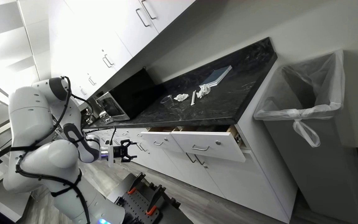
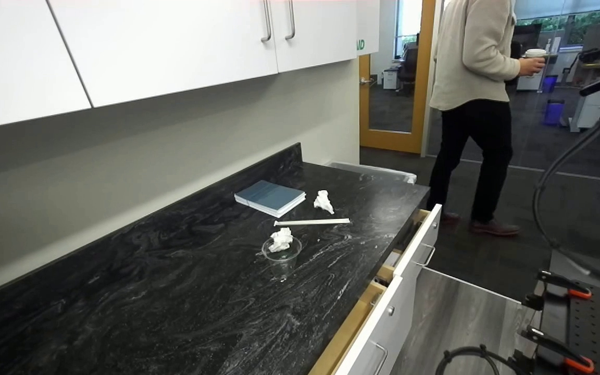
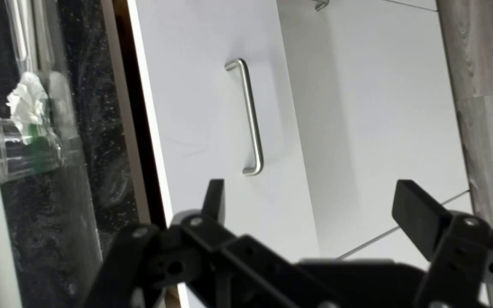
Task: Open the second drawer from the right, pick up the clear lid from the counter and place it in the open drawer
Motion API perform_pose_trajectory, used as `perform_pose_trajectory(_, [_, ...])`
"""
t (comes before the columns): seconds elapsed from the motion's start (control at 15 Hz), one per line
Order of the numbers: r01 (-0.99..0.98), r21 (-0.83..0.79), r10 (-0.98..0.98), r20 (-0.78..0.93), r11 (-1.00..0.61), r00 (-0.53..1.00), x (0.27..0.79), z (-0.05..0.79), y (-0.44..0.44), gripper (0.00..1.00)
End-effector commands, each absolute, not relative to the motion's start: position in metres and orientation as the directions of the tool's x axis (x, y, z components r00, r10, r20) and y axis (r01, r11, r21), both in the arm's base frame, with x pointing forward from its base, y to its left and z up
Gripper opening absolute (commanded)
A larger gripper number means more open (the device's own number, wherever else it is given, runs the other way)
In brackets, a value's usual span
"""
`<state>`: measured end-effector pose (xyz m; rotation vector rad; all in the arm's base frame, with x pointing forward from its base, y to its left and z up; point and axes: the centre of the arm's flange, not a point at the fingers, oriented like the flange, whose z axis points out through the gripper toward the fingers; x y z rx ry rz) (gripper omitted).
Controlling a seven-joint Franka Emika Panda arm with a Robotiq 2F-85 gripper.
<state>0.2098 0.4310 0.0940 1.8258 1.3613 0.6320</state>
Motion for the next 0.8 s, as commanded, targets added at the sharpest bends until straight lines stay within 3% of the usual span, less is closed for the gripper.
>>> perform_pose_trajectory(0.0, [0.412,0.884,0.914,0.042,-0.223,0.403,0.219,0.034,0.432,1.0])
perform_pose_trajectory(0.33, [0.219,0.942,0.884,0.133,-0.253,0.448,0.249,0.008,0.42,1.0])
perform_pose_trajectory(0.73, [0.233,0.941,0.89,0.123,-0.245,0.438,0.254,0.011,0.416,1.0])
